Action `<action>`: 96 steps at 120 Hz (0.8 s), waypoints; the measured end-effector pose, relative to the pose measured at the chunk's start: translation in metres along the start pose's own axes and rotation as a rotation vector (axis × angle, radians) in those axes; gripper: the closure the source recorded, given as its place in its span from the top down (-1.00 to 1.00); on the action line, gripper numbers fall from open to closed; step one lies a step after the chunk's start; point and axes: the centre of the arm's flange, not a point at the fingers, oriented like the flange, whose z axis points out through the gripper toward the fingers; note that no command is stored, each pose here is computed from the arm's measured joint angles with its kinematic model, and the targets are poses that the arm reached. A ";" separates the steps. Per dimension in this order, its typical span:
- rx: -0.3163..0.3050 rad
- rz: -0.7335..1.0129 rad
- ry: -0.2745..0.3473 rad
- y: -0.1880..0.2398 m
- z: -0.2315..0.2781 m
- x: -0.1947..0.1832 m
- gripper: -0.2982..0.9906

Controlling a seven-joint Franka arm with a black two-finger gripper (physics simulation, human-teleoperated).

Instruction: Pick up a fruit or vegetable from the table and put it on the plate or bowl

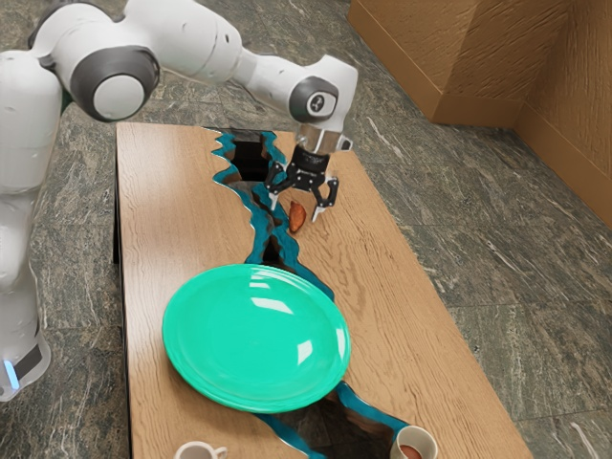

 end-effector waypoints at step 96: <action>-0.019 0.100 0.009 0.007 0.001 0.001 0.22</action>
